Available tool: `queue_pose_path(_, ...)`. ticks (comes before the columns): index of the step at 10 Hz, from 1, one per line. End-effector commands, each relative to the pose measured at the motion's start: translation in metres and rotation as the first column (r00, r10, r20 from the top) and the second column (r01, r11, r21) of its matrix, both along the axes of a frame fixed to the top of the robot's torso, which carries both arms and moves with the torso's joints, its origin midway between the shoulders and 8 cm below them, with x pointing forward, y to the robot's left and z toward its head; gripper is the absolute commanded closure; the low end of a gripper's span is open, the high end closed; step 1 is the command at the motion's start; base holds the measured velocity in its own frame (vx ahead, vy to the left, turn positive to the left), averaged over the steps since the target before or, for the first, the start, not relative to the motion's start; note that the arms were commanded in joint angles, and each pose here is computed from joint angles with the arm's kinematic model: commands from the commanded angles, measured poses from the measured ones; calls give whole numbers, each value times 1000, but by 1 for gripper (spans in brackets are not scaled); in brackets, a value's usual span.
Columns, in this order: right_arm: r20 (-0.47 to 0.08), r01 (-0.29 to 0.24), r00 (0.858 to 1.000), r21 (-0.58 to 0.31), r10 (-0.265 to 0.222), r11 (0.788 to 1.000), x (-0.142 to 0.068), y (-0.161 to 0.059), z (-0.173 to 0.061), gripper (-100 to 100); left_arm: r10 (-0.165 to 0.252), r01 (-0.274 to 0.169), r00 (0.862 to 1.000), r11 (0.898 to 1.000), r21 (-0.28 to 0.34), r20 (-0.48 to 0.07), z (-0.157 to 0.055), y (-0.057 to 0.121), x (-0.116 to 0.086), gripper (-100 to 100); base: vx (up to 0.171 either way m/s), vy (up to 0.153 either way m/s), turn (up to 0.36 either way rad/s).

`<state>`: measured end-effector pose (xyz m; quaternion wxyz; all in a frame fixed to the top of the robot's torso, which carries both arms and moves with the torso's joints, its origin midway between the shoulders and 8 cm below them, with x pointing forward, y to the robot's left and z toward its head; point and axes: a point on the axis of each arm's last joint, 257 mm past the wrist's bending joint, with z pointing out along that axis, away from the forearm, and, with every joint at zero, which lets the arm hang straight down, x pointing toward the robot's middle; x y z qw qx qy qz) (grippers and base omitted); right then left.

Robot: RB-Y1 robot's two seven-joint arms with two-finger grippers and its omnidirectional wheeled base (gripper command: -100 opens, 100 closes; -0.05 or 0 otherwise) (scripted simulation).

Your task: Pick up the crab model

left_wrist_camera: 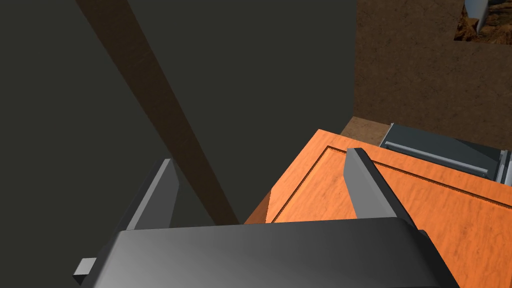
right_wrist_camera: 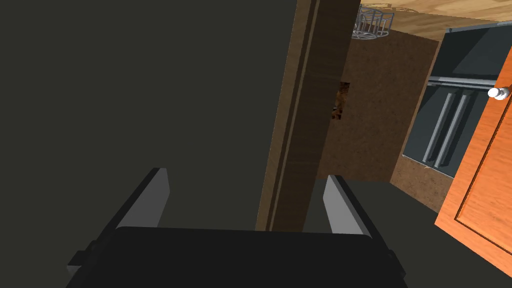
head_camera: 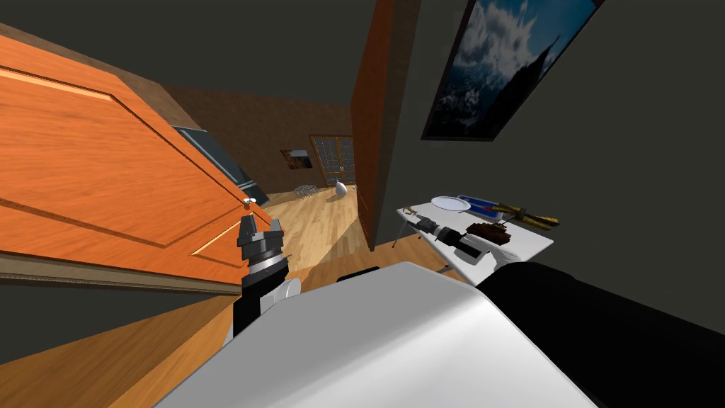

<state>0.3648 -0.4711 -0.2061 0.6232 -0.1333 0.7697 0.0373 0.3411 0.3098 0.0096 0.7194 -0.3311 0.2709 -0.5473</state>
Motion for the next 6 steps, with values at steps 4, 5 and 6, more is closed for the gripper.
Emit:
queue_pose_path(4, -111, -67, 993, -284, 36, 956, -13, -45, -21, -100, 0, 0, 1000, 1000, 0, 0, 0, 0, 0, 0, 31, 13, 67)
queue_pose_path(5, -117, -79, 992, -301, 45, 950, -12, -45, -20, -100, 0, 0, 1000, 1000, 0, 0, 0, 0, 0, 0, 42, 4, 47)
queue_pose_path(6, -157, -111, 986, -384, 54, 917, -17, -59, -26, -100, 0, 0, 1000, 1000, 0, 0, 0, 0, 0, 0, 38, 1, 62)
